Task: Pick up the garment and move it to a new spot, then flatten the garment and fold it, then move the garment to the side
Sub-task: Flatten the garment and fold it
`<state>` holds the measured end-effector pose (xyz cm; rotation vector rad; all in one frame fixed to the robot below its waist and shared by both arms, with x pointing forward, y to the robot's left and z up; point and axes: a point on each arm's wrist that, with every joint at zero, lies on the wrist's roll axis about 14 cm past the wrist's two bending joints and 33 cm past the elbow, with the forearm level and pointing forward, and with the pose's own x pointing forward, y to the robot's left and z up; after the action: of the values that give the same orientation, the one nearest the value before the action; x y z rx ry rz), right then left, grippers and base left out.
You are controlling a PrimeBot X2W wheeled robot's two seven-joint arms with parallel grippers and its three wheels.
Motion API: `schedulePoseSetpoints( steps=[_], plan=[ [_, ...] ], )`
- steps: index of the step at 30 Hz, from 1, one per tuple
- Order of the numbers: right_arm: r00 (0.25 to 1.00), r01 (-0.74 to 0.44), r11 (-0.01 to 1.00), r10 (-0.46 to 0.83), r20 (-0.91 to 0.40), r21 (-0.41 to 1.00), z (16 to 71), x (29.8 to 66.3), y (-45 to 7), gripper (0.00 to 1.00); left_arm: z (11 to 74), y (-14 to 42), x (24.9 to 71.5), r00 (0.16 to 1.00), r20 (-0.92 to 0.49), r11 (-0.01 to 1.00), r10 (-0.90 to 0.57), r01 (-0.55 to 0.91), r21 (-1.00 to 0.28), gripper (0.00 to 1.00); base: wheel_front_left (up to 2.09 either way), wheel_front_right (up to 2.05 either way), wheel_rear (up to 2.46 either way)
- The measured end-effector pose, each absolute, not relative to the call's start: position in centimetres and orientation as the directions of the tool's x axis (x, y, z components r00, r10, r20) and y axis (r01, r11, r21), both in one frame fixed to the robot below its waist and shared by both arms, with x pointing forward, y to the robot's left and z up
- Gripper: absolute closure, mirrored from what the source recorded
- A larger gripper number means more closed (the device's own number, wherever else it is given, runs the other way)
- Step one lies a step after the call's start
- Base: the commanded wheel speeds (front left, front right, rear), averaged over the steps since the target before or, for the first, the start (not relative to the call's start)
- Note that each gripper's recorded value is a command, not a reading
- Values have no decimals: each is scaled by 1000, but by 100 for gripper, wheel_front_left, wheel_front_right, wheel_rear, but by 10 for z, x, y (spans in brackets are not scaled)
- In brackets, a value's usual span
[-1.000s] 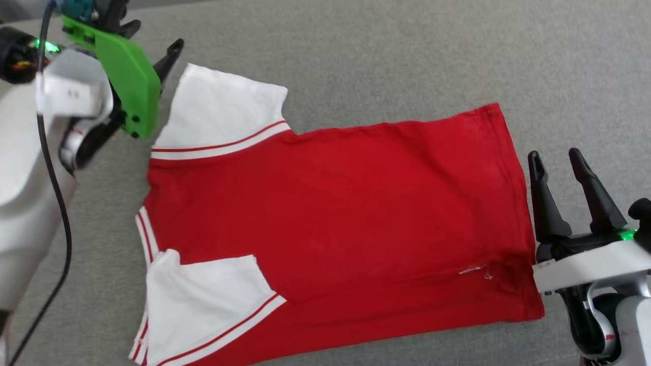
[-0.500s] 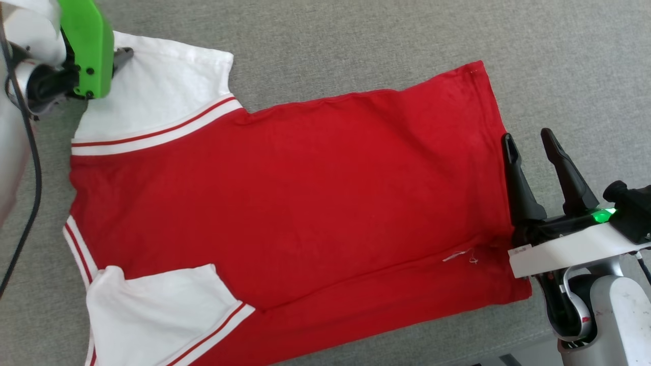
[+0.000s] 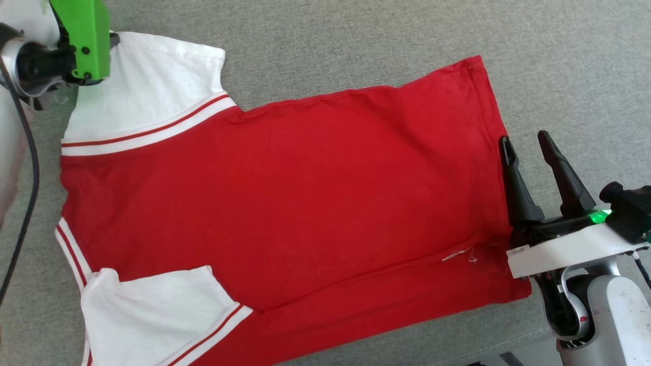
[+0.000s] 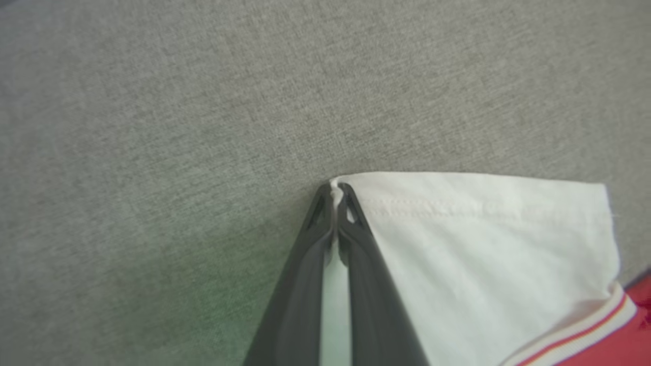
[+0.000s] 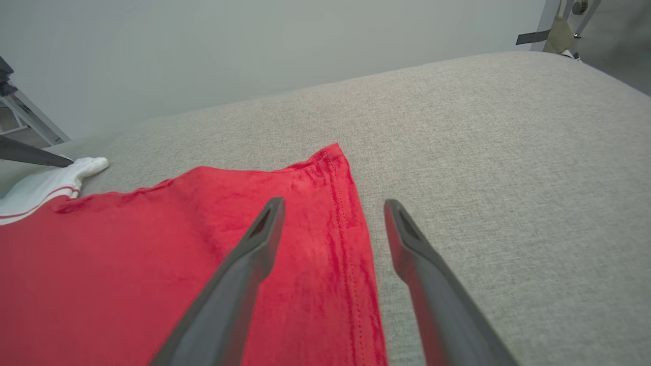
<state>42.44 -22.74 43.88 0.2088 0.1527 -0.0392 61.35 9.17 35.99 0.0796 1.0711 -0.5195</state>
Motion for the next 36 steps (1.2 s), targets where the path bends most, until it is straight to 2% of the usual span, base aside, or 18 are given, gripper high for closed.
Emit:
schedulePoseSetpoints(
  steps=[3, 11, 18, 23, 26, 32, 36],
  plan=[
    [989, 45, 978, -14, -150, 206, 441, 426, -226, 0, 365, 86, 608, 386, -832, 875, -399, 430, -220, 100, 0, 0, 0],
    [988, 16, 984, 11, -153, 176, 455, 424, -227, 0, 393, 77, 597, 487, -747, 861, -452, 457, -223, 100, 0, 0, 0],
    [963, -23, 996, 45, -265, 87, 462, 424, -240, 0, 439, 74, 582, 562, -662, 844, -496, 492, -215, 100, 0, 0, 0],
    [917, -82, 995, 100, -387, 64, 462, 438, -234, 0, 465, 81, 561, 602, -615, 838, -510, 511, -194, 100, 0, 0, 0],
    [862, -122, 991, 136, -488, 61, 455, 446, -229, 0, 484, 88, 551, 640, -571, 837, -513, 519, -170, 100, 0, 0, 0],
    [798, -176, 984, 167, -579, 41, 457, 475, -223, 0, 500, 100, 528, 665, -552, 841, -504, 524, -136, 100, 0, 0, 0],
    [720, -191, 981, 127, -682, -19, 438, 484, -230, 0, 497, 105, 516, 657, -563, 841, -502, 524, -138, 100, 0, 0, 0]
  ],
)
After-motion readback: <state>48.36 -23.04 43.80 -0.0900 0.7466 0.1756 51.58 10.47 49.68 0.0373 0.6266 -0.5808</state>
